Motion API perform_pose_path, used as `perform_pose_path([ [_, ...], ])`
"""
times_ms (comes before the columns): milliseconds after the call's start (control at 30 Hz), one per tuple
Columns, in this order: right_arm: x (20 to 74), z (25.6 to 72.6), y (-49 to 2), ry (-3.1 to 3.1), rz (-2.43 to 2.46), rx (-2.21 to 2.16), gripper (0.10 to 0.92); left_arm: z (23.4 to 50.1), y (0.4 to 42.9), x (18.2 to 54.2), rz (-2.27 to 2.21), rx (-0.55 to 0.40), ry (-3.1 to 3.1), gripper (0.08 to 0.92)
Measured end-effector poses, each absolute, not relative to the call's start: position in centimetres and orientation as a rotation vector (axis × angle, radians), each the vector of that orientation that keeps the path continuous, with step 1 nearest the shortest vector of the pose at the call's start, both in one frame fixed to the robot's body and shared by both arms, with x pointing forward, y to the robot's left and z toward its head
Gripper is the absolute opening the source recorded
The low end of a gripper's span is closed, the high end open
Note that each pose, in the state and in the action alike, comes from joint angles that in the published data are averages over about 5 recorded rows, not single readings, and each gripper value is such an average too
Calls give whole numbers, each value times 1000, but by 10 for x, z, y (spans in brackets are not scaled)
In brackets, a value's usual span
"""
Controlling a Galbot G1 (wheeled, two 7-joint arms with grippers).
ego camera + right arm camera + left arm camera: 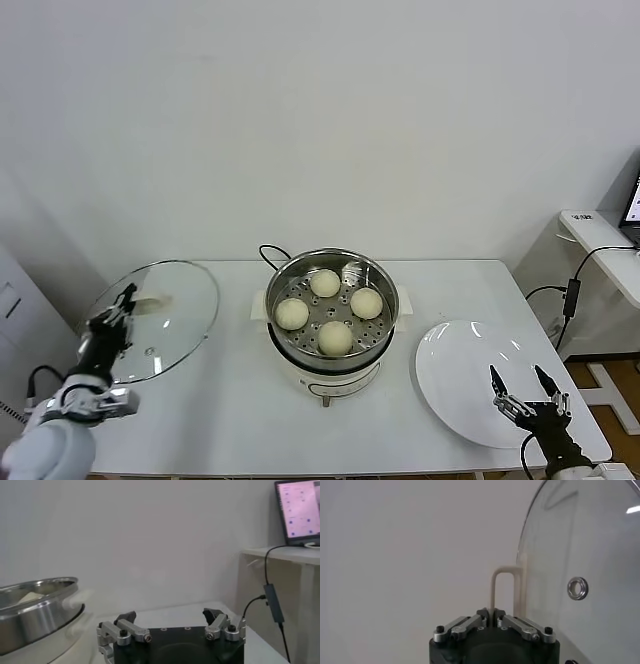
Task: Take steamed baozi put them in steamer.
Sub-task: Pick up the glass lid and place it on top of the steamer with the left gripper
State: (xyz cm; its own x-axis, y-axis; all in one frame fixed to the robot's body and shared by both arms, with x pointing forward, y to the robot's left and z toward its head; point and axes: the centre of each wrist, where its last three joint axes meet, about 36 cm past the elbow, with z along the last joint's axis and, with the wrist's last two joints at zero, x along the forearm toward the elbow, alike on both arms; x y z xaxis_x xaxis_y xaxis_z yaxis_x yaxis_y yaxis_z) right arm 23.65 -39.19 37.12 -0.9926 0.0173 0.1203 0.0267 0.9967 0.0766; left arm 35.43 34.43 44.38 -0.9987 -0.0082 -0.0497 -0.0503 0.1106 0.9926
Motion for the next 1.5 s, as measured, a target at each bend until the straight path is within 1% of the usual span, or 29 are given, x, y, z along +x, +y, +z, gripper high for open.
perform_pose_path([
  [100,233,368,-396,-3007,-111,-27,823,455,309,355,2050,-27,2341,126],
  [233,228,364,-401,-2995,-100,-28,823,462,261,357,2045,17,2351,126],
  [500,212,358,-409,-2975,-85,-59,823,468,179,370,2045,54,2352,126],
  [800,201,351,-411,-2954,-91,-81,823,469,103,384,2033,87,2336,126],
  [1100,198,346,-412,-2942,-91,-78,823,467,52,393,2046,127,2293,126],
  [1333,197,344,-411,-2940,-97,-72,823,461,27,399,2059,160,2252,126],
  [1500,194,343,-412,-2942,-100,-73,823,454,18,405,2079,167,2241,126],
])
